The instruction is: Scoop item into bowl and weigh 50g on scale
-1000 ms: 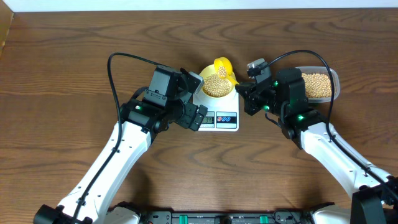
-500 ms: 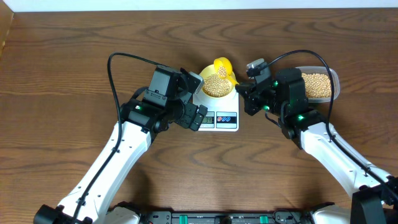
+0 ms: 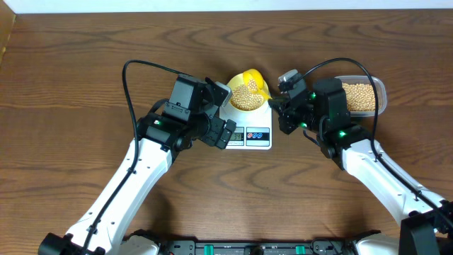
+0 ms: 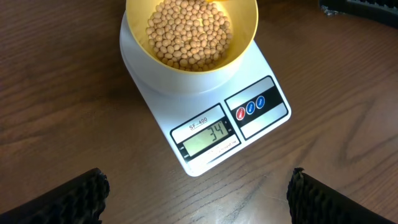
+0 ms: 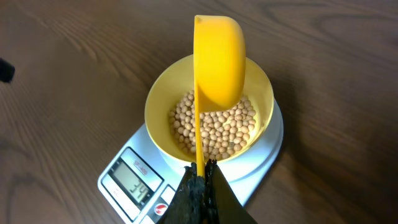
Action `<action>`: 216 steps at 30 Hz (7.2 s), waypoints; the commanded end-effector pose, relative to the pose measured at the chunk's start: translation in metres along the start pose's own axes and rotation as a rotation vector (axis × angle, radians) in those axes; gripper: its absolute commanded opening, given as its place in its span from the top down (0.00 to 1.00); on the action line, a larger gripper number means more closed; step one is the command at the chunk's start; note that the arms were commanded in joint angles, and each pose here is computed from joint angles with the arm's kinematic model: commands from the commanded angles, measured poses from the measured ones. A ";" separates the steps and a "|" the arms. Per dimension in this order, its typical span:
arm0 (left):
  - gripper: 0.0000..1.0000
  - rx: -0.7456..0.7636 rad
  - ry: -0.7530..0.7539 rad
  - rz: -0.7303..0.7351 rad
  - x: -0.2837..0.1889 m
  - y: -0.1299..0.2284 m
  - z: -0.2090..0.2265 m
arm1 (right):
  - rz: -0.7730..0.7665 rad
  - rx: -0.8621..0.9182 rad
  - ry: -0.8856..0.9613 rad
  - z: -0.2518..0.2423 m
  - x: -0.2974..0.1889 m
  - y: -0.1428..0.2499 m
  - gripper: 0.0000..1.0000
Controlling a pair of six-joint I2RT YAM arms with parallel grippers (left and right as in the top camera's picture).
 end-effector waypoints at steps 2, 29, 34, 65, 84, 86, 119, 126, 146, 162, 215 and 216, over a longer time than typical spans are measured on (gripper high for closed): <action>0.06 0.006 -0.002 0.014 0.002 0.003 0.000 | -0.025 -0.140 -0.009 0.008 -0.004 -0.010 0.99; 0.06 0.006 -0.003 0.014 0.002 0.003 0.000 | -0.027 -0.251 0.022 0.005 -0.004 -0.011 0.99; 0.06 0.006 -0.002 0.014 0.002 0.003 0.000 | -0.028 -0.247 0.022 0.005 -0.004 -0.011 0.99; 0.06 0.006 -0.003 0.014 0.002 0.003 0.000 | -0.223 0.017 0.026 0.006 -0.013 -0.052 0.99; 0.06 0.006 -0.002 0.014 0.002 0.003 0.000 | -0.192 0.339 0.615 -0.129 -0.137 -0.021 0.99; 0.06 0.006 -0.002 0.014 0.002 0.003 0.000 | -0.141 0.377 0.634 -0.134 -0.140 -0.008 0.99; 0.06 0.006 -0.003 0.014 0.002 0.003 0.000 | 0.078 0.612 0.537 -0.144 -0.101 0.048 0.99; 0.06 0.006 -0.002 0.014 0.002 0.003 0.000 | 0.058 0.668 0.546 -0.146 -0.103 0.048 0.99; 0.06 0.006 -0.003 0.014 0.002 0.003 0.000 | -0.119 0.989 0.442 -0.171 -0.146 0.041 0.99; 0.06 0.006 -0.003 0.014 0.002 0.003 0.000 | -0.202 1.012 0.264 -0.157 -0.159 0.019 0.99; 0.06 0.006 -0.002 0.014 0.002 0.003 0.000 | -0.123 0.585 -0.171 -0.008 -0.035 -0.043 0.99; 0.06 0.006 -0.002 0.014 0.002 0.003 0.000 | -0.119 0.550 -0.175 -0.005 -0.033 -0.042 0.99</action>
Point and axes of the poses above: each gripper's point midway between its finger pads, its own x axis out along the fingers, its own z axis along the line the jaws close on, y = z × x, the point moved 4 cm from there along -x, back along the fingers, and after that the axes turned 10 degrees about x, right-handed, at the moved point
